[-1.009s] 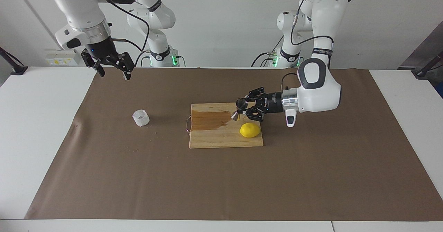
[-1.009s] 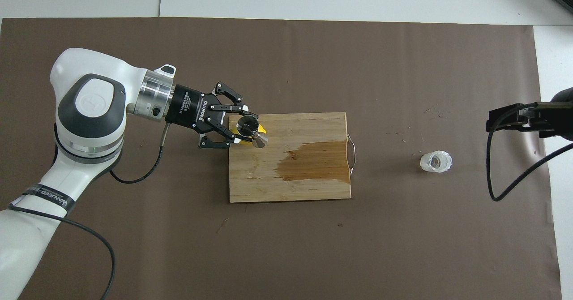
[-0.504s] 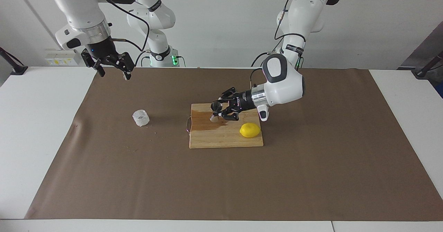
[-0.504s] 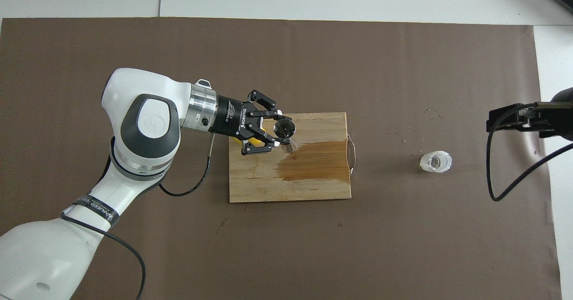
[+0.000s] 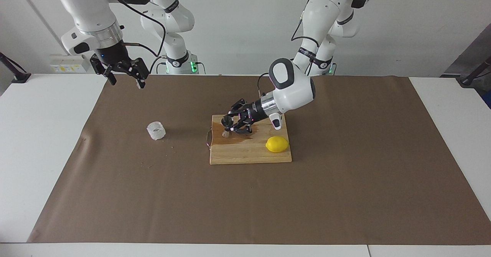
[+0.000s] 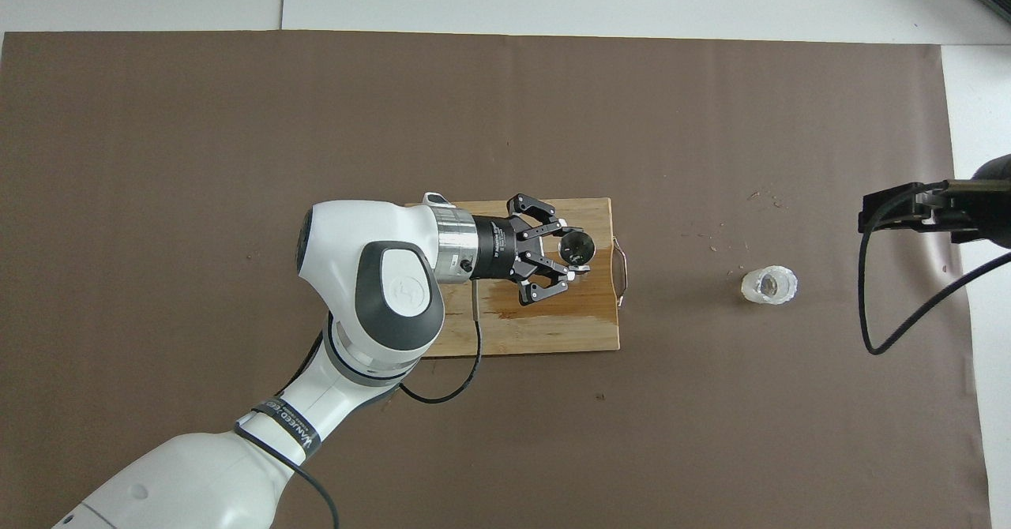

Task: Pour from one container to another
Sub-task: 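Lower the metal cup onto the board and open the left gripper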

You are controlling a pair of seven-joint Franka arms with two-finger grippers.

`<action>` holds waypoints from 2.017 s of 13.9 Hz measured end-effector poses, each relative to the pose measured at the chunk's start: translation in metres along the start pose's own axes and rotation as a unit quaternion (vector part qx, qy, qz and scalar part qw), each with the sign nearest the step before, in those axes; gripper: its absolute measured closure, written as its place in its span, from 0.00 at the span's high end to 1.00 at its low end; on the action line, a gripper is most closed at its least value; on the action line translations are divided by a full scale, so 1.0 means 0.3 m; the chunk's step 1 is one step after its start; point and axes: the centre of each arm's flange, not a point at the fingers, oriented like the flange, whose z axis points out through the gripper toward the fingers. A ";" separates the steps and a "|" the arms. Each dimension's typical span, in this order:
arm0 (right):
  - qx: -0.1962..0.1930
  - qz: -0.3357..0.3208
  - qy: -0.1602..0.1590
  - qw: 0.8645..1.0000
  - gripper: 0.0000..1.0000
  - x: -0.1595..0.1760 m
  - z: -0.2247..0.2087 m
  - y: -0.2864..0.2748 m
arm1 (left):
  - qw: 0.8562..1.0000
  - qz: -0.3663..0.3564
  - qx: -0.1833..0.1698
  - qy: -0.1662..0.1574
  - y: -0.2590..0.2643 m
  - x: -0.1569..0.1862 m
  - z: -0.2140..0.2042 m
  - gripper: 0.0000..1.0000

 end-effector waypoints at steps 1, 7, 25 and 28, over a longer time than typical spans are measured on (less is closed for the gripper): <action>0.000 0.000 0.000 1.000 1.00 0.000 0.000 0.000 | 1.000 -0.002 0.000 0.001 -0.005 0.012 0.010 0.50; 0.000 0.000 0.000 1.000 1.00 0.000 0.000 0.000 | 1.000 0.008 -0.004 0.000 -0.002 0.017 0.009 0.50; 0.000 0.000 0.000 1.000 1.00 0.000 0.000 0.000 | 0.993 0.065 0.082 -0.046 -0.063 -0.076 -0.008 1.00; 0.000 -0.001 0.001 1.000 1.00 0.000 -0.001 0.000 | 0.991 0.102 0.084 -0.029 -0.023 -0.104 -0.108 1.00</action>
